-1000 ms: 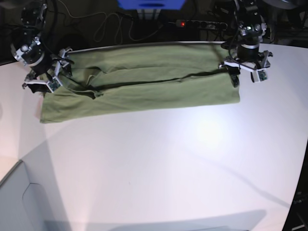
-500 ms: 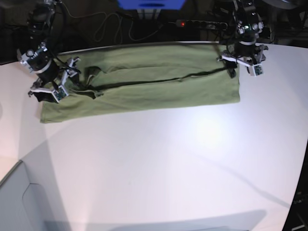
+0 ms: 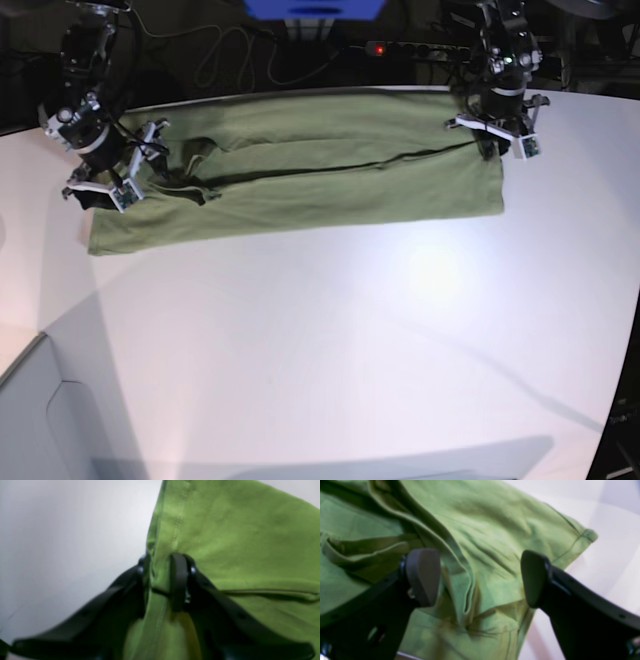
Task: Fold the T-shirt properly
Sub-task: 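Grasp the green strip's end with the right gripper, left gripper holding other end, then carry the left gripper's end of the strip toward the right gripper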
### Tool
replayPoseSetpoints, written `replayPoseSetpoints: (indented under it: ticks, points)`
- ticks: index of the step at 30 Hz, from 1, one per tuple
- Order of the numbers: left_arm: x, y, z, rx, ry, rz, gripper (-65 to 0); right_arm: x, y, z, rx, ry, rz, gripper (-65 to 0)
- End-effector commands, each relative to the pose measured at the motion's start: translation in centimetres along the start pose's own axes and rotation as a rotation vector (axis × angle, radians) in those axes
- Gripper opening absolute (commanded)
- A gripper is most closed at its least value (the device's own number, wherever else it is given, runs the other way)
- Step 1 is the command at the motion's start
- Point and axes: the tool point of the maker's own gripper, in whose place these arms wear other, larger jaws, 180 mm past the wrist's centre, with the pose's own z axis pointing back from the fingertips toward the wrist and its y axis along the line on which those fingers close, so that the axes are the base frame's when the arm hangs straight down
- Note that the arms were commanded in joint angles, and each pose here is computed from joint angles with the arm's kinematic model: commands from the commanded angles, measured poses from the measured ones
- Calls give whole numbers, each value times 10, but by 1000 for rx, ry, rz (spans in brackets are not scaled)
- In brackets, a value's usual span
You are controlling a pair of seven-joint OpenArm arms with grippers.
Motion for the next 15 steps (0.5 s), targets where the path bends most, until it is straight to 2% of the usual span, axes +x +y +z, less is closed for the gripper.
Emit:
replayPoseSetpoints:
  ticks: [1,3,5,15]
  points:
    - [-3,3,2,10,12,-5,-542,10,-5,3,-7,-37,18,-162]
    - [-1,2,2,9,6,-5,-580,10,-5,3,-6,-38,17,-162]
    - [2,2,3,9,-3,-5,-650,10,-5,3,-6,-38,16,-162]
    - [51,-18,25,-17,-141,-4,-650,-10,-2,-16,33,7,-47,-170]
